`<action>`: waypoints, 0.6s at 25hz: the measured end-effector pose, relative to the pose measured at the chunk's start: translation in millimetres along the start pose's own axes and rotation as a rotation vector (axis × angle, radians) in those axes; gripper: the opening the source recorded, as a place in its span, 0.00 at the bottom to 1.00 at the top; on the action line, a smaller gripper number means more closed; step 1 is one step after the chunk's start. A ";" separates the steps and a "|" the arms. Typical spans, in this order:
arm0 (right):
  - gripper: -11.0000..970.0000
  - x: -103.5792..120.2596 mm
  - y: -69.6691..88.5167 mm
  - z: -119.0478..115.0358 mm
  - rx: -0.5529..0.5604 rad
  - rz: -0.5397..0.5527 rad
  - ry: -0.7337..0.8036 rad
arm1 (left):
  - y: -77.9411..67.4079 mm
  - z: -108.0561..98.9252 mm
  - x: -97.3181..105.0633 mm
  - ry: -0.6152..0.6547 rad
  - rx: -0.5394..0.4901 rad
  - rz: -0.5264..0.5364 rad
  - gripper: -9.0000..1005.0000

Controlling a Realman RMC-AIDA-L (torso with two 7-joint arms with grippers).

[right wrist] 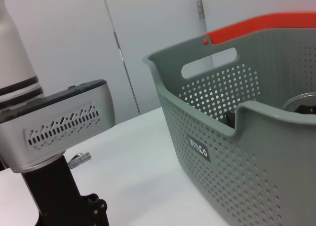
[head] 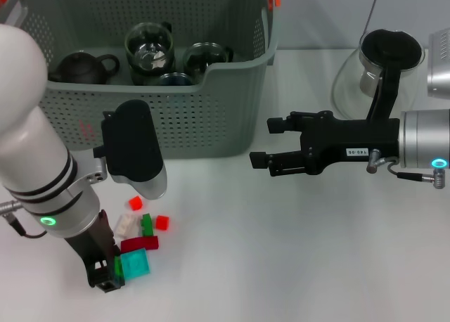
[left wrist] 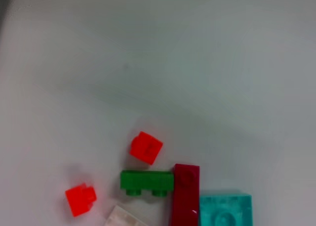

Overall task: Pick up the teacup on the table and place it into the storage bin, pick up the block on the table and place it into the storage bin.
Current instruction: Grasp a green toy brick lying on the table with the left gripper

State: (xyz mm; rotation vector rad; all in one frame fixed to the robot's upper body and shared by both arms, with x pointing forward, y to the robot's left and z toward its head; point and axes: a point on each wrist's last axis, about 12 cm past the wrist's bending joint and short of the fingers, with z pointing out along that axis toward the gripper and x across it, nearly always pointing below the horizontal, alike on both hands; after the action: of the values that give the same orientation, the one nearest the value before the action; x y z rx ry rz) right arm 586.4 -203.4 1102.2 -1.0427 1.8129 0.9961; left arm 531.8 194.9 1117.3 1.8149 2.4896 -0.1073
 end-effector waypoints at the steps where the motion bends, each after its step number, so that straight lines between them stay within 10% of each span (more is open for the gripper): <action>1: 0.94 0.0 0.0 0.0 0.000 0.000 0.000 | 0.2 0.2 -0.3 0.000 -0.004 0.001 0.59; 15: 0.94 0.3 0.0 -0.6 0.002 0.003 -0.005 | 1.4 -2.9 -0.5 0.000 -0.020 0.010 0.42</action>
State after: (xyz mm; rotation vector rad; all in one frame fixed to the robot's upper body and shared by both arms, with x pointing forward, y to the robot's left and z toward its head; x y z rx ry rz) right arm 586.2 -204.0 1102.1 -1.0357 1.8121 0.9976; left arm 533.3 195.1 1120.2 1.8193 2.4717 -0.0814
